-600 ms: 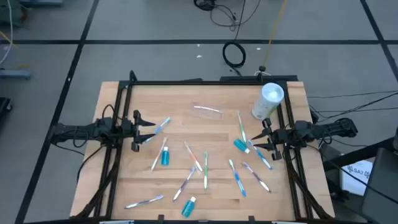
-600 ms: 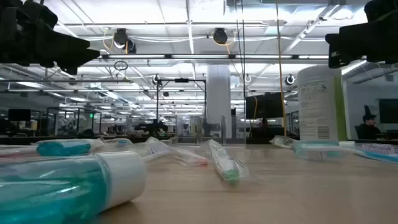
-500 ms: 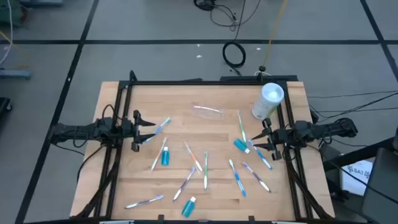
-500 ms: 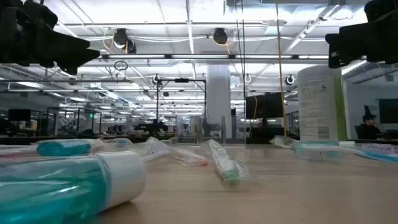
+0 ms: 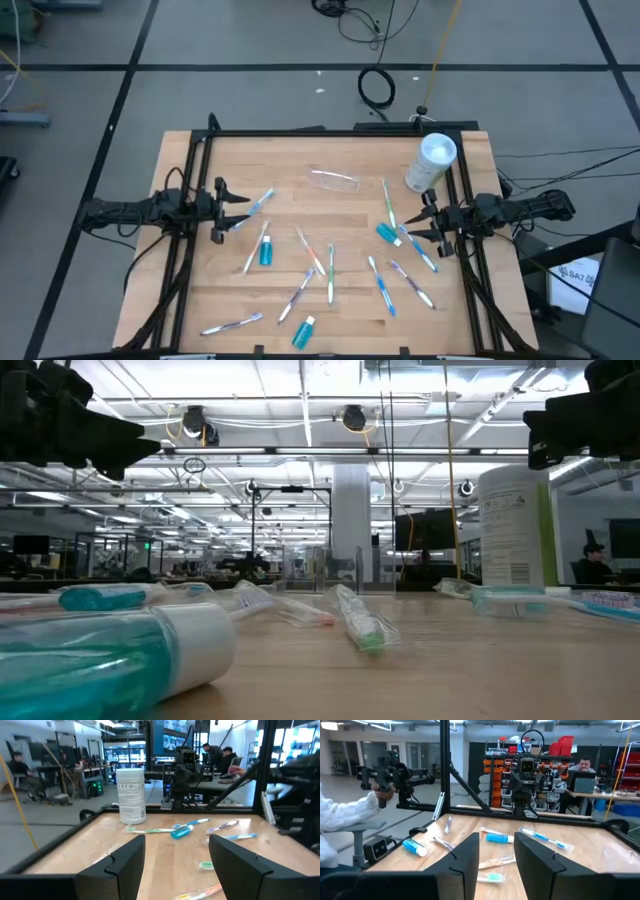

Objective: Pick & Place toothbrushing station
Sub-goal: Put the top blue toothbrush into the transparent organizer

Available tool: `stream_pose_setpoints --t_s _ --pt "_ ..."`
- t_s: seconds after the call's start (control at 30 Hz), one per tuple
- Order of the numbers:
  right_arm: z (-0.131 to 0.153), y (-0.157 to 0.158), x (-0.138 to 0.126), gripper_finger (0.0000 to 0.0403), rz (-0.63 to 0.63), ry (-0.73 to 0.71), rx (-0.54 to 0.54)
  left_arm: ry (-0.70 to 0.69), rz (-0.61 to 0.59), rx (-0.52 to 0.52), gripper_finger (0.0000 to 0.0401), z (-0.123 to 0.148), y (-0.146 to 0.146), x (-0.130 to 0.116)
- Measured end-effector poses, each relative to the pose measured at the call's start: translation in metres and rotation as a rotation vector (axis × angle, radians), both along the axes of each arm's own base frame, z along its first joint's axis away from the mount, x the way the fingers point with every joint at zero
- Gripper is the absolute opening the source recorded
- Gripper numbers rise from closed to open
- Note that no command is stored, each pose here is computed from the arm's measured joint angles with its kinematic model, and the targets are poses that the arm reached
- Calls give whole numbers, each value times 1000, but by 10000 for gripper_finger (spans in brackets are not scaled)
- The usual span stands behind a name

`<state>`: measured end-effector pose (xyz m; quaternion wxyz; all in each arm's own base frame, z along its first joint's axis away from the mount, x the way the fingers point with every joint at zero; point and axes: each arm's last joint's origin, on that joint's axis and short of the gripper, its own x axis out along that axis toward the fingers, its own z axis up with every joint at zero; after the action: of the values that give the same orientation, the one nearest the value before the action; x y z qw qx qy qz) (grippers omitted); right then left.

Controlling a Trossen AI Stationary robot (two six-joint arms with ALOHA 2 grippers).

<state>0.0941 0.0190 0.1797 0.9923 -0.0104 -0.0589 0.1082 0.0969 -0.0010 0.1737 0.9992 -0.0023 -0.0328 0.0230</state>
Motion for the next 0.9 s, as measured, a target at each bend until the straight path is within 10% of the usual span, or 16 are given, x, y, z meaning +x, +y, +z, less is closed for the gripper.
stream_pose_setpoints --t_s 0.5,0.9 --pt "23 -10 -2 114 -352 -225 37 -71 125 -259 225 4 4 -1" --pt "22 -3 35 114 -334 -207 16 55 300 -309 225 4 8 16"
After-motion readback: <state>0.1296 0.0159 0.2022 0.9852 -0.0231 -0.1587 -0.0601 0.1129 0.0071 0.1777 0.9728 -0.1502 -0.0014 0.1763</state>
